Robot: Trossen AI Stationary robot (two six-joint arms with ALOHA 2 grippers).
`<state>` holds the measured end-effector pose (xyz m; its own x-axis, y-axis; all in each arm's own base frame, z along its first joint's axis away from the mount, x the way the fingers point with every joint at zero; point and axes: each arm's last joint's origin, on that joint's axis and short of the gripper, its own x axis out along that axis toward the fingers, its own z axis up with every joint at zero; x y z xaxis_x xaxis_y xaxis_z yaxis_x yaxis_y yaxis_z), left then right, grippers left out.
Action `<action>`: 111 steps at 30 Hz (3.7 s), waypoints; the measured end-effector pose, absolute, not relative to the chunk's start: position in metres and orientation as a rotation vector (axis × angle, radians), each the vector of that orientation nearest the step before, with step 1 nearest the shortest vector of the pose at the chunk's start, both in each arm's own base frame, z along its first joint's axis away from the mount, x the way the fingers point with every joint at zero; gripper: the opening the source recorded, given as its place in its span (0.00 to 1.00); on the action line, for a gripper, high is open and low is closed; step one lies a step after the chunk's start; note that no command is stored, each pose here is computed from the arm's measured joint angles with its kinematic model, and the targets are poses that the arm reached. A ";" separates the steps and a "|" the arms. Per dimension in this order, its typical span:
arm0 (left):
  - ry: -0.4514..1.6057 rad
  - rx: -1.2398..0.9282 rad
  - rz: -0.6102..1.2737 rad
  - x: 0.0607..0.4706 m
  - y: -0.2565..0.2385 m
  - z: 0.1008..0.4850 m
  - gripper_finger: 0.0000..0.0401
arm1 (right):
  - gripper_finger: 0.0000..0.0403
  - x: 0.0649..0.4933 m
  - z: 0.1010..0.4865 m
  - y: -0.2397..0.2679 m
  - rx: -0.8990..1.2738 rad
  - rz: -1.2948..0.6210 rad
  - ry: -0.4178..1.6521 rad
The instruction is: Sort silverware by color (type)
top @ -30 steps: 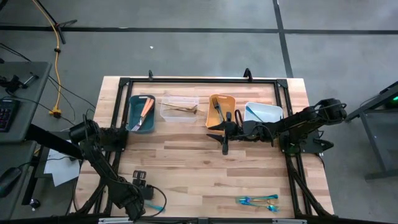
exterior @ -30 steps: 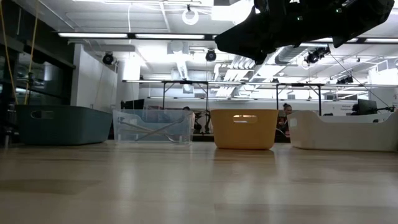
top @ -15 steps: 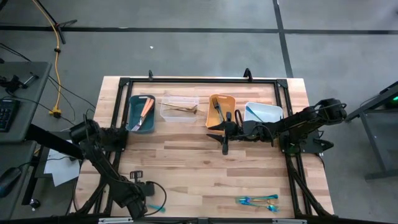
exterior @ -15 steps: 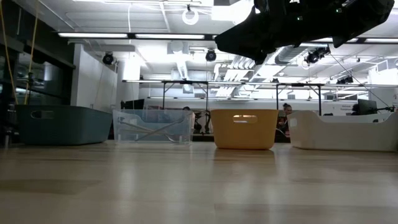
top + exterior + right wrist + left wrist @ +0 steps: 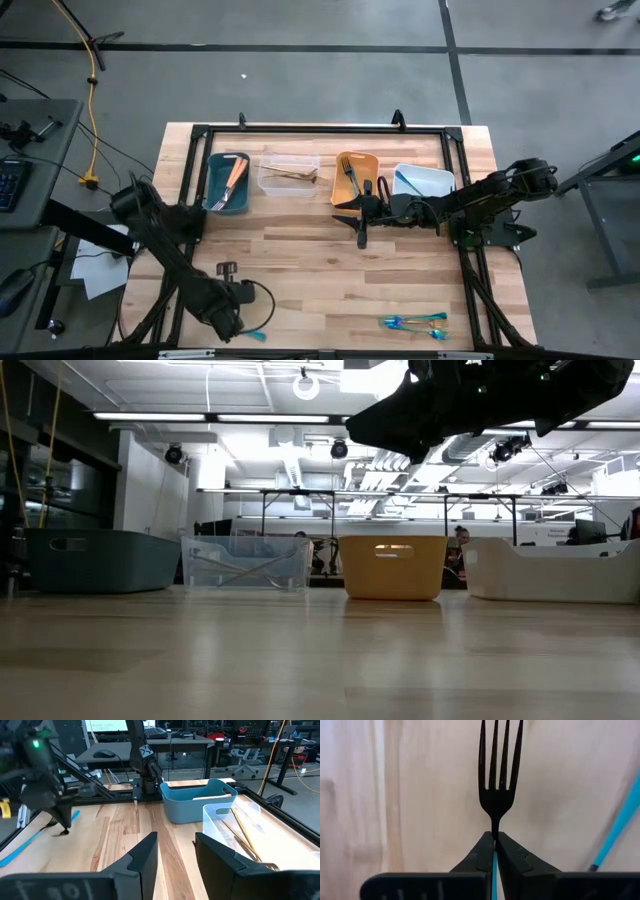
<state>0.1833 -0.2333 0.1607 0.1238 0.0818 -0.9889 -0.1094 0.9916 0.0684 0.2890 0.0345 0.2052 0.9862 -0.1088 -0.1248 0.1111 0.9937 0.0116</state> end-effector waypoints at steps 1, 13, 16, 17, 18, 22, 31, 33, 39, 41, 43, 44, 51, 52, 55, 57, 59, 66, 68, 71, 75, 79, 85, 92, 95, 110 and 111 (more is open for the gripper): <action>1.405 -0.010 0.137 0.185 -0.231 0.165 0.01 | 0.31 0.289 0.205 0.035 0.018 -0.110 0.125; 0.844 0.287 0.282 0.229 -0.169 0.227 0.00 | 0.31 0.289 0.205 0.035 0.018 -0.110 0.127; 0.739 0.294 0.281 0.241 -0.151 0.226 0.00 | 0.31 0.289 0.205 0.035 0.018 -0.111 0.127; 0.707 0.288 0.275 0.244 -0.144 0.223 0.00 | 0.31 0.289 0.205 0.035 0.018 -0.111 0.127; 0.669 0.272 0.270 0.247 -0.137 0.218 0.00 | 0.31 0.289 0.205 0.035 0.018 -0.111 0.127; 0.514 0.185 0.274 0.251 -0.107 0.192 0.00 | 0.31 0.289 0.205 0.035 0.018 -0.110 0.128; 0.175 -0.012 0.407 0.253 -0.044 0.166 0.00 | 0.31 0.289 0.208 0.034 0.091 -0.118 0.092; 0.177 -0.021 0.444 0.260 -0.036 0.164 0.00 | 0.31 0.290 0.210 0.032 0.123 -0.123 0.074; 0.182 -0.018 0.491 0.287 -0.028 0.164 0.00 | 0.31 0.293 0.205 0.028 0.151 -0.231 0.075; 0.186 -0.003 0.489 0.296 -0.029 0.164 0.00 | 0.31 0.296 0.201 0.026 0.129 -0.305 0.086; 0.185 -0.001 0.489 0.305 -0.031 0.164 0.00 | 0.31 0.303 0.200 0.026 0.106 -0.343 0.091; 0.185 0.003 0.490 0.309 -0.031 0.163 0.00 | 0.31 0.306 0.199 0.026 0.093 -0.352 0.096; 0.199 0.033 0.537 0.320 -0.032 0.159 0.00 | 0.31 0.326 0.201 0.031 0.032 -0.368 0.102; 0.202 0.034 0.540 0.320 -0.032 0.158 0.00 | 0.31 0.328 0.202 0.032 0.030 -0.388 0.101; 0.195 0.028 0.546 0.319 -0.033 0.160 0.00 | 0.31 0.329 0.201 0.033 0.014 -0.442 0.128; 0.186 0.026 0.539 0.319 -0.036 0.161 0.00 | 0.31 0.329 0.201 0.033 0.009 -0.484 0.140; 0.173 0.024 0.533 0.319 -0.037 0.162 0.00 | 0.31 0.329 0.201 0.033 0.024 -0.513 0.136; 0.141 0.025 0.519 0.319 -0.041 0.166 0.00 | 0.29 0.329 0.200 0.033 0.045 -0.516 0.135; 0.141 0.023 0.513 0.320 -0.041 0.166 0.00 | 0.25 0.329 0.201 0.033 0.060 -0.515 0.129; 0.141 0.020 0.492 0.320 -0.042 0.166 0.00 | 0.15 0.329 0.201 0.033 0.064 -0.497 0.127; 0.143 0.019 0.469 0.321 -0.042 0.166 0.01 | 0.02 0.329 0.201 0.033 0.079 -0.491 0.124; 0.152 0.023 0.459 0.321 -0.043 0.165 0.05 | 0.02 0.329 0.201 0.034 0.078 -0.487 0.127; 0.199 0.044 0.441 0.318 -0.043 0.166 0.15 | 0.01 0.325 0.205 0.034 0.031 -0.507 0.154; 0.300 0.053 0.459 0.296 -0.041 0.191 0.29 | 0.01 0.303 0.222 0.044 -0.023 -0.594 0.181; 0.321 0.067 0.444 0.284 -0.044 0.205 0.33 | 0.01 0.292 0.231 0.053 -0.047 -0.614 0.164; 0.083 0.054 0.375 0.204 -0.047 0.224 0.35 | 0.00 0.271 0.246 0.076 -0.131 -0.679 0.147; 0.079 0.054 0.373 0.202 -0.046 0.224 0.35 | 0.00 0.271 0.246 0.075 -0.131 -0.680 0.149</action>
